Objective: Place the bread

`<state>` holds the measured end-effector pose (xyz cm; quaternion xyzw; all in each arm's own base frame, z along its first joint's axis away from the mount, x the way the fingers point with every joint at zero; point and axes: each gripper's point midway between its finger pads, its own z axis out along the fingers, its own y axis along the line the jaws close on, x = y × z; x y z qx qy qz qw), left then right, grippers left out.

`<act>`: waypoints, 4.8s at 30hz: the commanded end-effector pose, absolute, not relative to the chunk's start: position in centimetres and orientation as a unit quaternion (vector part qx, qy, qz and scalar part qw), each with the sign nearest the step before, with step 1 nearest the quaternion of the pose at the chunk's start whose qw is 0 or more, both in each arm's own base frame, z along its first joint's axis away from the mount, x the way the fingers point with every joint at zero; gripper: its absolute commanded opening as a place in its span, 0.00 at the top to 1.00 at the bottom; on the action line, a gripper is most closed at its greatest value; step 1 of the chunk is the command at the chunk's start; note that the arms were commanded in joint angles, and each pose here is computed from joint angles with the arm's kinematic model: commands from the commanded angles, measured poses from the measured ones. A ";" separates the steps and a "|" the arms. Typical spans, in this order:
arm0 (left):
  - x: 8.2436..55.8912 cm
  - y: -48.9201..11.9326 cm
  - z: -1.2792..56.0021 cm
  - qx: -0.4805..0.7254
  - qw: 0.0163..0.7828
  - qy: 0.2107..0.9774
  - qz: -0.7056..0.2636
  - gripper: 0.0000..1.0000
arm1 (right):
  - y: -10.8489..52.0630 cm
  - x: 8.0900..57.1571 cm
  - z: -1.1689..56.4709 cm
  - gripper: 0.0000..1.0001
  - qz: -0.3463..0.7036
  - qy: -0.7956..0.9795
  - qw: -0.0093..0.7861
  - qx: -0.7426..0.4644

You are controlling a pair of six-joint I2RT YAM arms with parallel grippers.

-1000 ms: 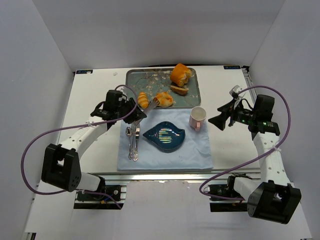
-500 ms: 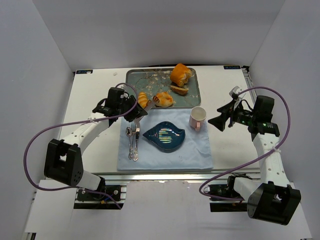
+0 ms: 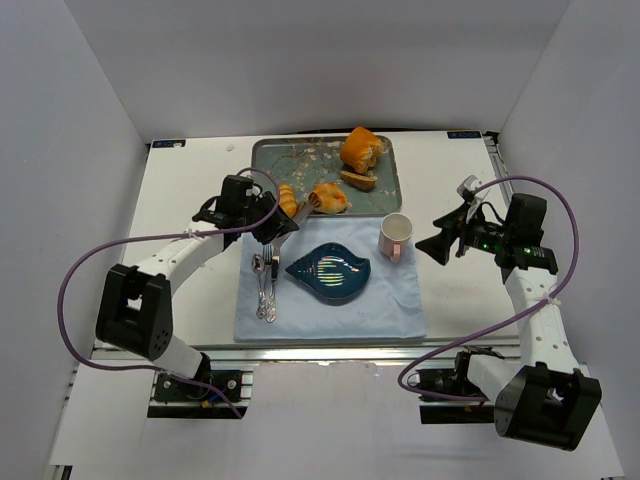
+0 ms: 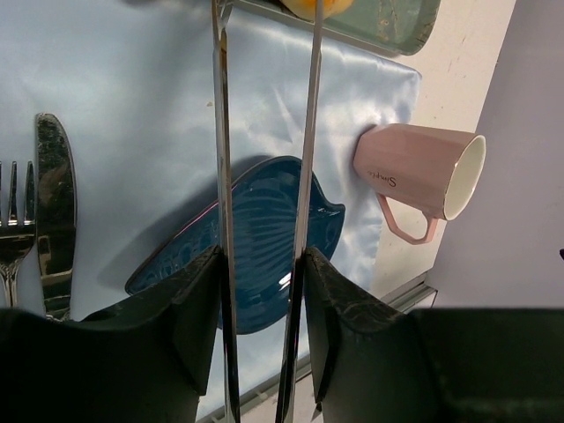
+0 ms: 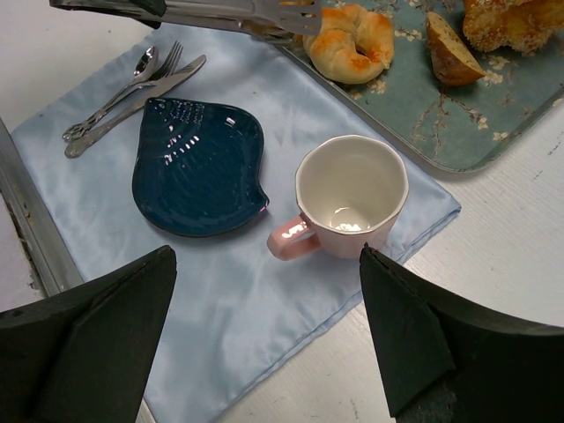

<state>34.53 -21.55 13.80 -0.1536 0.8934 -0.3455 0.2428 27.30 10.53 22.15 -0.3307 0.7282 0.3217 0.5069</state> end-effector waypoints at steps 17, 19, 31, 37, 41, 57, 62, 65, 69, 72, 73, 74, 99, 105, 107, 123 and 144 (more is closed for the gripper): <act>35.3 -23.1 13.7 -0.139 0.244 0.879 -0.386 0.79 | 10.6 26.8 23.0 0.12 0.313 0.713 0.521 -0.350; 35.4 -23.2 14.1 -0.136 0.248 0.876 -0.391 0.86 | 10.6 26.8 23.1 0.12 0.313 0.712 0.521 -0.351; 34.6 -23.7 21.0 -0.094 0.301 0.842 -0.438 1.00 | 10.6 26.4 23.4 0.12 0.308 0.709 0.524 -0.357; 31.9 -22.9 22.0 -0.089 0.301 0.839 -0.445 1.00 | 10.7 26.3 23.6 0.12 0.308 0.708 0.524 -0.359; 28.8 -22.2 21.5 -0.084 0.279 0.847 -0.444 1.00 | 10.7 26.2 23.9 0.12 0.306 0.706 0.526 -0.363; 16.9 -19.7 19.1 -0.130 0.215 0.836 -0.488 1.00 | 10.9 25.9 23.5 0.12 0.315 0.703 0.519 -0.370; 16.1 -19.4 18.4 -0.125 0.204 0.846 -0.477 1.00 | 10.9 25.7 23.5 0.12 0.313 0.701 0.520 -0.375; 15.6 -19.1 17.3 -0.120 0.190 0.860 -0.457 1.00 | 11.0 25.6 23.5 0.12 0.312 0.700 0.521 -0.375; 15.5 -18.9 16.6 -0.118 0.181 0.871 -0.442 0.99 | 10.9 25.4 23.3 0.12 0.312 0.700 0.522 -0.375; 15.5 -18.7 16.5 -0.115 0.179 0.877 -0.430 0.85 | 11.0 25.4 23.4 0.12 0.310 0.699 0.524 -0.377; 15.4 -18.7 16.4 -0.114 0.177 0.879 -0.427 0.81 | 11.0 25.3 23.4 0.12 0.310 0.699 0.523 -0.377; 15.5 -18.6 16.7 -0.112 0.181 0.879 -0.426 0.76 | 11.0 25.3 23.4 0.12 0.310 0.699 0.523 -0.376; 15.9 -17.5 22.4 -0.083 0.229 0.886 -0.396 0.54 | 11.1 24.9 23.0 0.12 0.316 0.698 0.518 -0.381; 20.0 -14.3 23.0 -0.088 0.300 0.908 -0.277 0.66 | 11.1 25.0 23.1 0.11 0.311 0.693 0.521 -0.389; 22.4 -13.1 22.3 -0.081 0.324 0.915 -0.228 0.68 | 11.1 25.2 22.7 0.11 0.302 0.700 0.517 -0.390; 34.9 -0.1 12.8 0.000 0.456 0.890 0.016 0.73 | 14.4 28.2 22.3 0.11 0.243 0.730 0.483 -0.419; 32.2 2.8 9.5 -0.110 0.419 0.901 0.018 0.06 | 14.8 32.2 25.0 0.11 0.178 0.804 0.488 -0.289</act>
